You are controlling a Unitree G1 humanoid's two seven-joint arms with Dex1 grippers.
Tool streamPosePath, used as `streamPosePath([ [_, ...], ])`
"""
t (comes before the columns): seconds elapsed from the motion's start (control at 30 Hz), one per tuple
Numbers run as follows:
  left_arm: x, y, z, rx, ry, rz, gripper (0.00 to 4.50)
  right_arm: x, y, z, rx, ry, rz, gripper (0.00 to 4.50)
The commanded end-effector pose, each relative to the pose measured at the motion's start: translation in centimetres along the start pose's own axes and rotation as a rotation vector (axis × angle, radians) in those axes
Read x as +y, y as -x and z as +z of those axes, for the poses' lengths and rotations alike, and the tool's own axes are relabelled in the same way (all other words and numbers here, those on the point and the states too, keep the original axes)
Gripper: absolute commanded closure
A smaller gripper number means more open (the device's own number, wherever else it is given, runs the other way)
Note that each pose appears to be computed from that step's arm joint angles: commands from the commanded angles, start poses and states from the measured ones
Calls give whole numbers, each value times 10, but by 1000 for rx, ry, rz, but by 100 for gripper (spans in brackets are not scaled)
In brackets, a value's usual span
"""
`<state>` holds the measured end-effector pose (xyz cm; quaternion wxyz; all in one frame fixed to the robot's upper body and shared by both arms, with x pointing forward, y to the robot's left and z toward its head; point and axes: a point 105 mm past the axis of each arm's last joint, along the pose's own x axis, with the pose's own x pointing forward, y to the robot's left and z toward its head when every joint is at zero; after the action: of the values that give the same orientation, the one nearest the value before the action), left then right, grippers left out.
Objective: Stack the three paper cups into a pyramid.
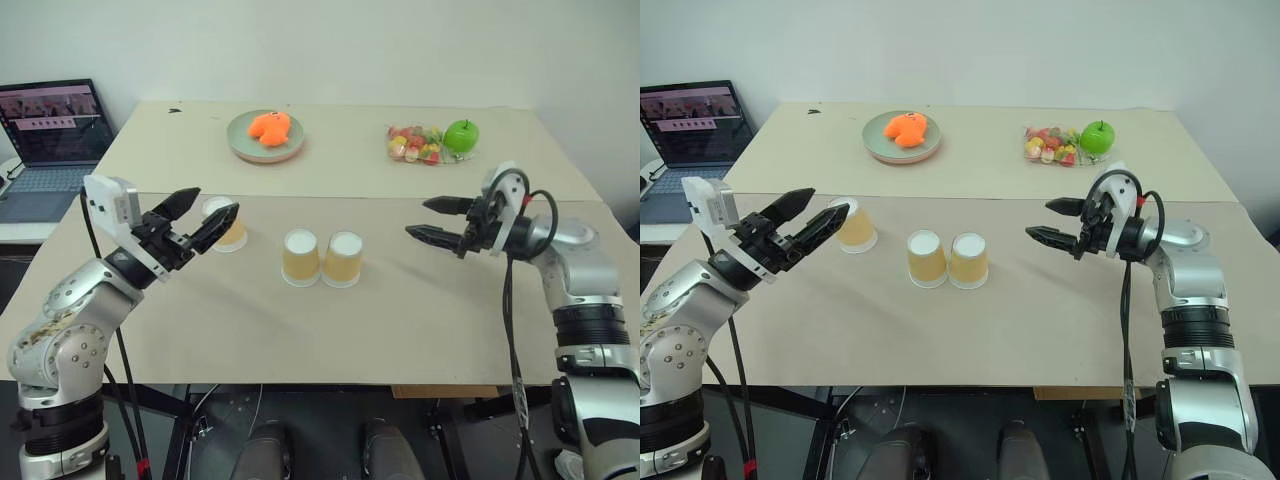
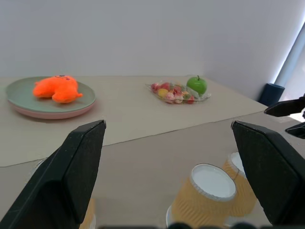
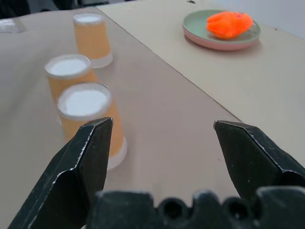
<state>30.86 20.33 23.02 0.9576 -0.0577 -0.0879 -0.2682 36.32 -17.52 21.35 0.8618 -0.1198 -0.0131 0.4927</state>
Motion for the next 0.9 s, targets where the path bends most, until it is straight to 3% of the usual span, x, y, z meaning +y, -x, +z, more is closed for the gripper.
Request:
streamPosePath([
  [0.03, 11, 0, -1, 0, -53, 89, 0, 12, -5, 21, -50, 31, 58, 51],
  [0.4, 50, -20, -19, 51, -141, 255, 0, 49, -16, 29, -83, 9, 167, 51],
  [0.9, 54, -50, -36, 81, -138, 193, 0, 49, -5, 27, -81, 23, 87, 51],
])
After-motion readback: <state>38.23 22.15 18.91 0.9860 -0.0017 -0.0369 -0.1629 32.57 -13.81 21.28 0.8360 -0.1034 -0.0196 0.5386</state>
